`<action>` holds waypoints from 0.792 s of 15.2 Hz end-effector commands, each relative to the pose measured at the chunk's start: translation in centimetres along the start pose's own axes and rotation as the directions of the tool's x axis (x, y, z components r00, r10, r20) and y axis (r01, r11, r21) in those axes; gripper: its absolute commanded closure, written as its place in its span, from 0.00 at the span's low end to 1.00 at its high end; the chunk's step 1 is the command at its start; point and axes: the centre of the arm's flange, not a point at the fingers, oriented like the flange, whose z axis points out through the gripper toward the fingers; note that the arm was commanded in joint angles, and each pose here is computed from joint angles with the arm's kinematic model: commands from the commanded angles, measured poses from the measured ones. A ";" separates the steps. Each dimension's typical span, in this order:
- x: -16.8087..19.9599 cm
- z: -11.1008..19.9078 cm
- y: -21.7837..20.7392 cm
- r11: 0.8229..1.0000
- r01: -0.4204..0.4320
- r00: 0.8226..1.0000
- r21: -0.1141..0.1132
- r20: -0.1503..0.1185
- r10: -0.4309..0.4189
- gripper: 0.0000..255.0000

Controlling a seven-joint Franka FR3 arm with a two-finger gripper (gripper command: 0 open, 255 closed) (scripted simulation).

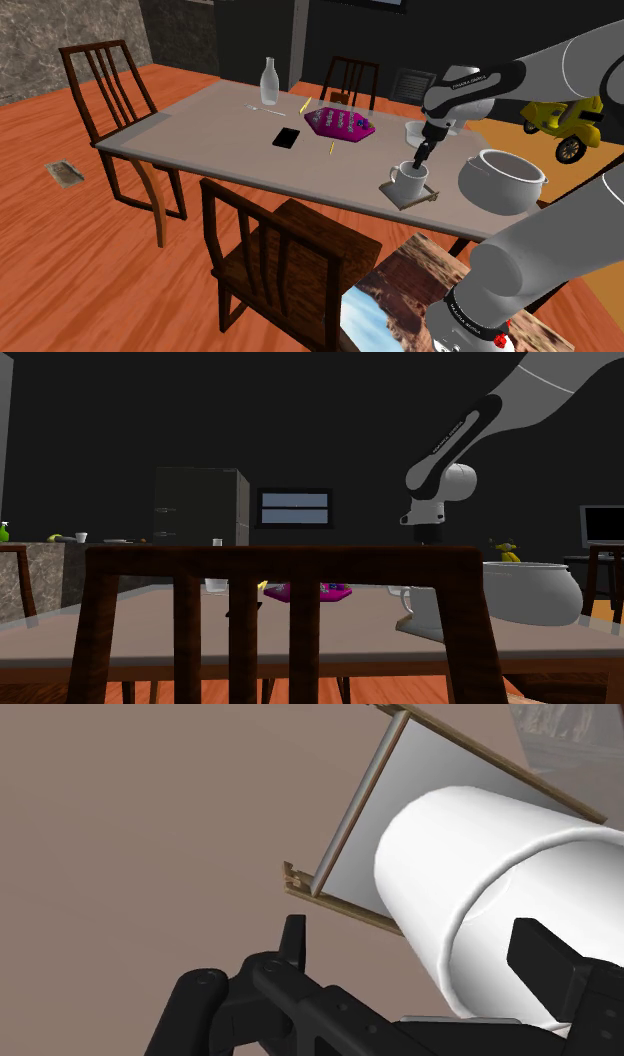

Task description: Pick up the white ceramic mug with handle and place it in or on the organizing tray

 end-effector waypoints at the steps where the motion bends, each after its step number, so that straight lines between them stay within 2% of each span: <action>1: 0.0 -1.3 0.0 1.000 0.000 1.000 0.000 0.000 0.000 0.00; 4: 0.0 -5.0 0.0 1.000 0.000 1.000 0.000 0.000 0.000 0.00; 12: 0.0 -5.0 0.0 1.000 0.000 1.000 0.000 0.000 0.000 0.00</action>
